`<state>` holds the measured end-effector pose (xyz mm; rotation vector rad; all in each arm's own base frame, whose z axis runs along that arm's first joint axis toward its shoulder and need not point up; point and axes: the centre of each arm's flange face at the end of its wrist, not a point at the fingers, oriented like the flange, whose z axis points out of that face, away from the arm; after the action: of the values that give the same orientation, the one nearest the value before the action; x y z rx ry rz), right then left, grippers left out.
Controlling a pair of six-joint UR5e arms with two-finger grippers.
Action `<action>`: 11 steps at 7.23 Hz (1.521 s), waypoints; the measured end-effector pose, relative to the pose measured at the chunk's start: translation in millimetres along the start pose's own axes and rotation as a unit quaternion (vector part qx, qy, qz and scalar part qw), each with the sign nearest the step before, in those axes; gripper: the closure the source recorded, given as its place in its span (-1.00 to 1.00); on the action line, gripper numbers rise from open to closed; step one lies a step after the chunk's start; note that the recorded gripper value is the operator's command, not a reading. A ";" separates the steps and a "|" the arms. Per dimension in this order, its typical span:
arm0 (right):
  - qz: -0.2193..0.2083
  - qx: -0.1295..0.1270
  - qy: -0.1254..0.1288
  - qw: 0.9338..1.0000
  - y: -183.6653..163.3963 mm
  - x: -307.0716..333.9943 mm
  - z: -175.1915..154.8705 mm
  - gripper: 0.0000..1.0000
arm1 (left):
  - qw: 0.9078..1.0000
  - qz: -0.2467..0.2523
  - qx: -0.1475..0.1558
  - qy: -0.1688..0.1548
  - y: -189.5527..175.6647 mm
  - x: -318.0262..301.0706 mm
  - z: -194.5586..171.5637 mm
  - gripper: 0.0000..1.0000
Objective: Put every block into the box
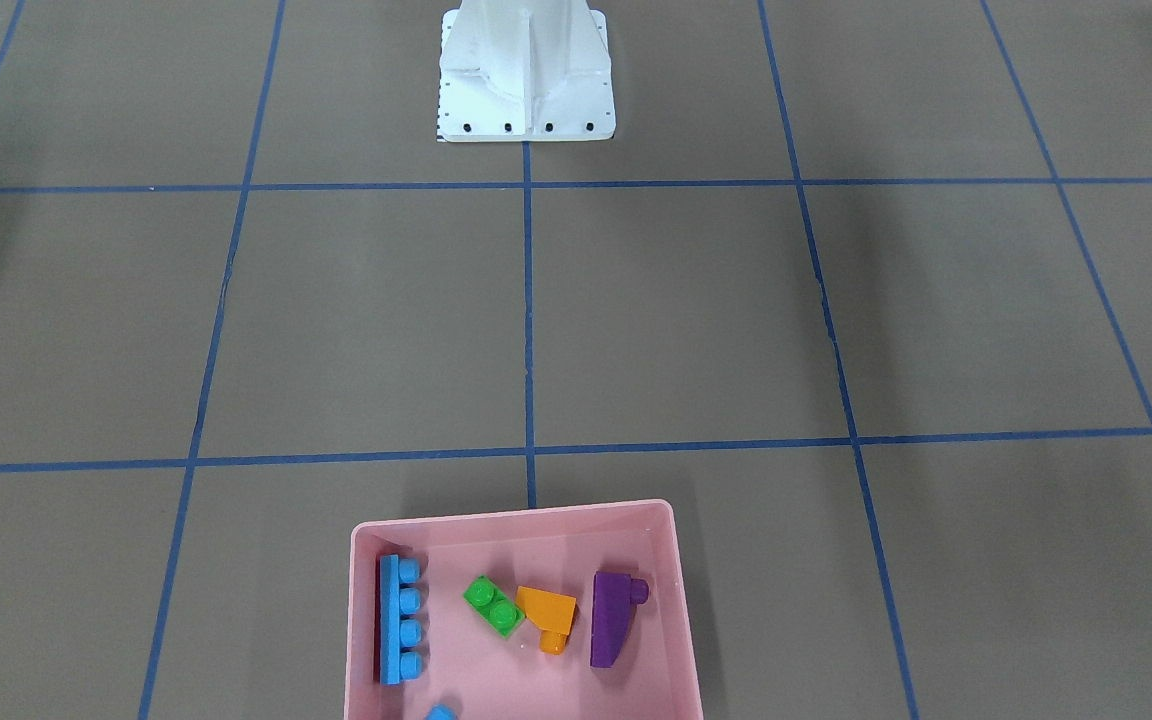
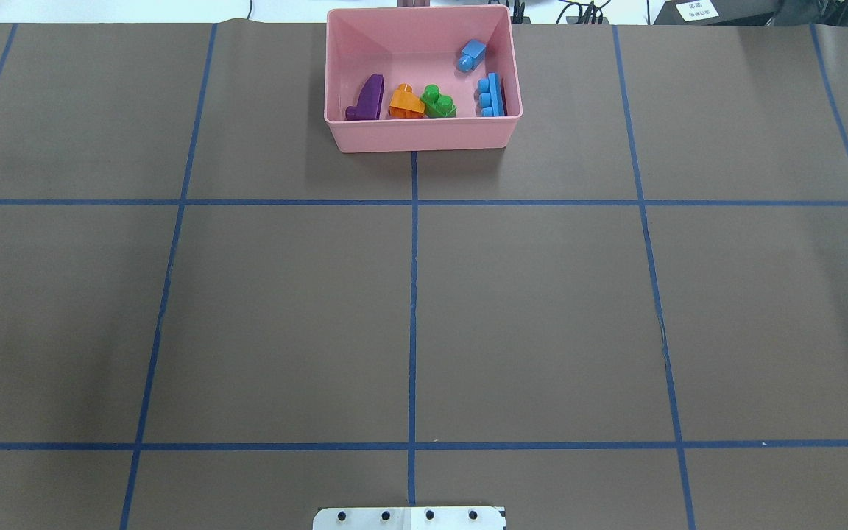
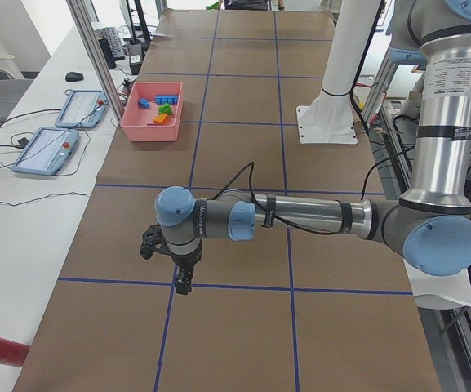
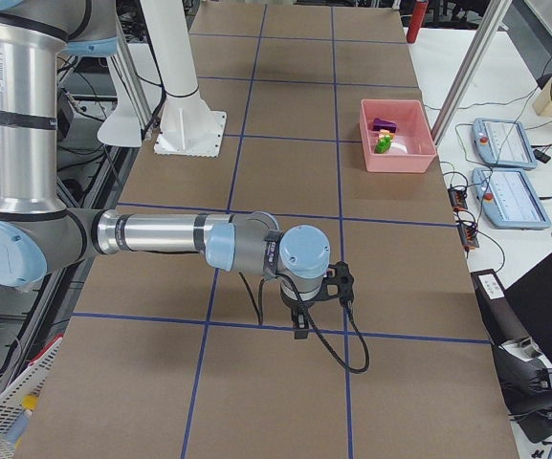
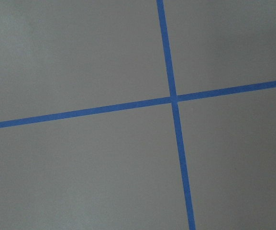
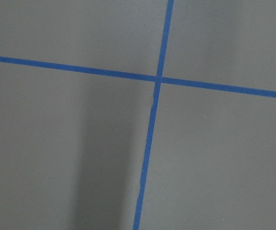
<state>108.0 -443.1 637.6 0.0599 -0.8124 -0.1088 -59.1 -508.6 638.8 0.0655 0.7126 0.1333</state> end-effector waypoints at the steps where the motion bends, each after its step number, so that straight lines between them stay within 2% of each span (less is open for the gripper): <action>1: 0.002 -0.003 0.019 1.000 -2.3 0.7 -1.9 -1.00 | 1.000 -0.001 -0.002 0.000 0.6 -1.3 1.6 -1.00; 3: 0.013 -0.002 0.036 0.999 -7.2 -2.7 0.1 -1.00 | 1.000 -0.002 -0.002 0.000 0.6 -1.9 2.3 -1.00; 4: 0.022 0.008 0.040 0.999 -8.7 -4.3 1.4 -1.00 | 1.000 -0.002 -0.002 0.000 0.6 -2.0 2.4 -1.00; 6: 0.040 0.015 0.039 0.998 -8.4 -3.9 5.7 -1.00 | 1.000 -0.003 -0.003 0.001 1.1 -2.6 3.1 -1.00; 11: 0.046 0.015 0.032 0.998 -8.3 -3.4 8.3 -1.00 | 1.000 -0.007 -0.005 0.000 1.7 -3.7 4.2 -1.00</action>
<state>99.1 -451.0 640.0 0.0540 -0.7518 -0.0073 -59.3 -507.6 644.6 0.0513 0.7119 0.1231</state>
